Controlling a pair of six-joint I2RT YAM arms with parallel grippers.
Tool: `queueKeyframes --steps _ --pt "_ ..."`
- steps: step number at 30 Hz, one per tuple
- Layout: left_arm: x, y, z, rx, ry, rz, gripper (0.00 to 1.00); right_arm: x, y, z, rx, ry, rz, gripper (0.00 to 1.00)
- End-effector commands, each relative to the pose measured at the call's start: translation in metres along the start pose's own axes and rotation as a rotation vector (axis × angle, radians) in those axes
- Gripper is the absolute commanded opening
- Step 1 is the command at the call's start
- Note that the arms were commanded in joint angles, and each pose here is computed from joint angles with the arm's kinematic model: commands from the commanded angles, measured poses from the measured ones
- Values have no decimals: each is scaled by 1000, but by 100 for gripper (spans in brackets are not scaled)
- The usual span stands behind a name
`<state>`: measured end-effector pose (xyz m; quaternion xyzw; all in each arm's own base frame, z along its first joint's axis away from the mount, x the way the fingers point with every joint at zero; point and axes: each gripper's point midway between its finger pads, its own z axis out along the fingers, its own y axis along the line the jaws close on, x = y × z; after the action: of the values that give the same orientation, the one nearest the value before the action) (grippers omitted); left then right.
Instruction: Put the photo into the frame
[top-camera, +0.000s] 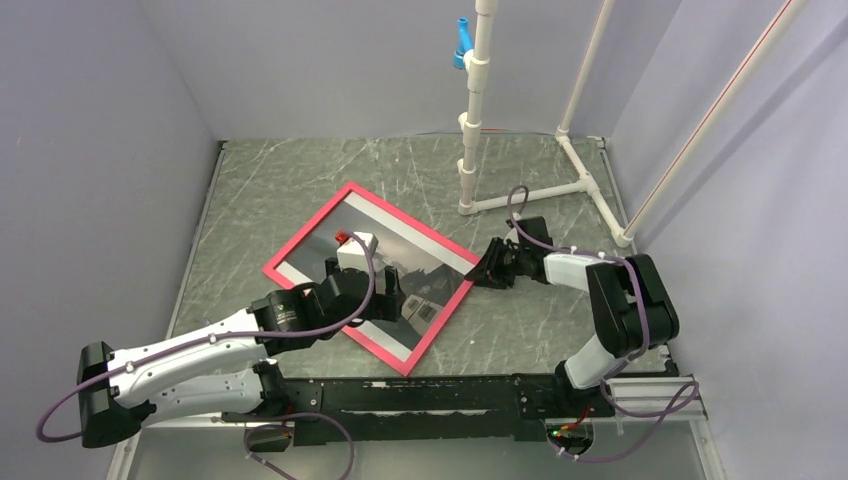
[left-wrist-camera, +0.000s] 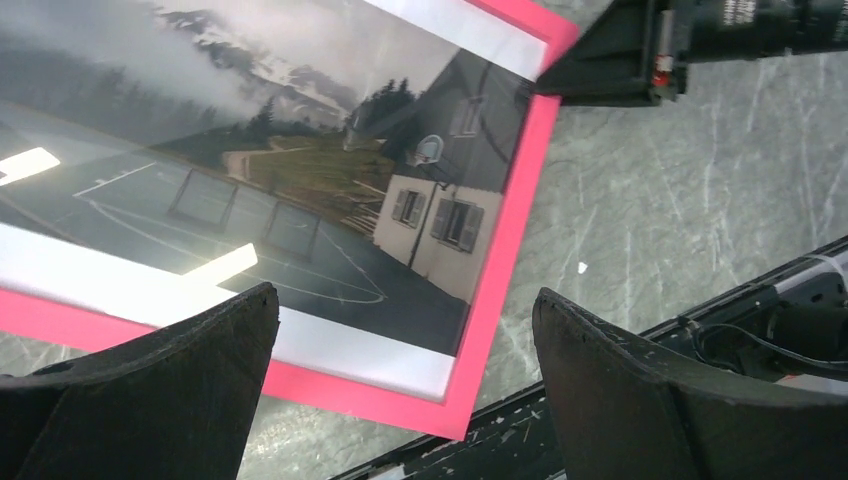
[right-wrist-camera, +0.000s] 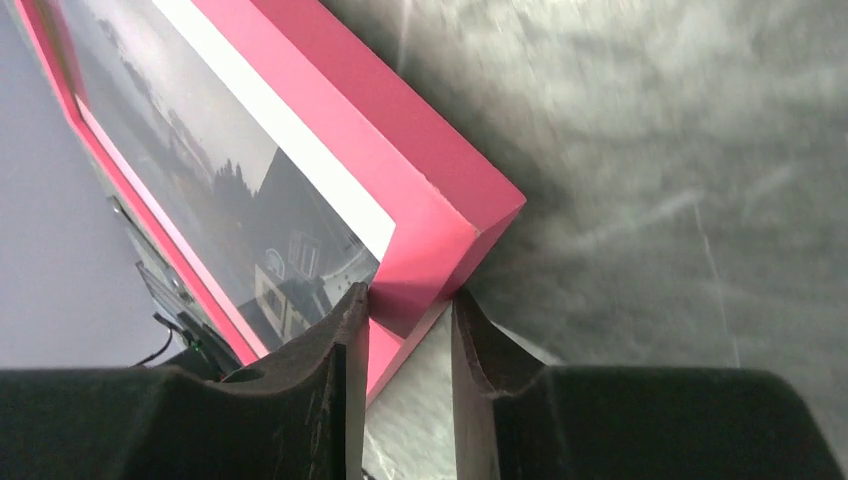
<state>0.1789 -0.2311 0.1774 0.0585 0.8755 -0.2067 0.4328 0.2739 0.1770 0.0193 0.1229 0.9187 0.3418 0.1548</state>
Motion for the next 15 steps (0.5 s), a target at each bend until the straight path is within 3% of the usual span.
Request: queueKeyframes --steps 1,5,10,13,15 --pt "-22 -17 -7 94 -69 -32 100 -15 -33 17 147 -49 -74 14" --pt "-24 -2 -18 55 -75 -27 99 -21 -33 18 147 -84 -67 35" --pt "-33 40 -55 -80 -59 39 100 -25 -31 6 165 -130 -85 81" --pt "-38 52 -79 -93 -46 42 100 -22 -30 -8 183 -156 -75 99" --pt "-40 53 -90 -75 -44 26 99 -20 -27 -17 184 -178 -69 100"
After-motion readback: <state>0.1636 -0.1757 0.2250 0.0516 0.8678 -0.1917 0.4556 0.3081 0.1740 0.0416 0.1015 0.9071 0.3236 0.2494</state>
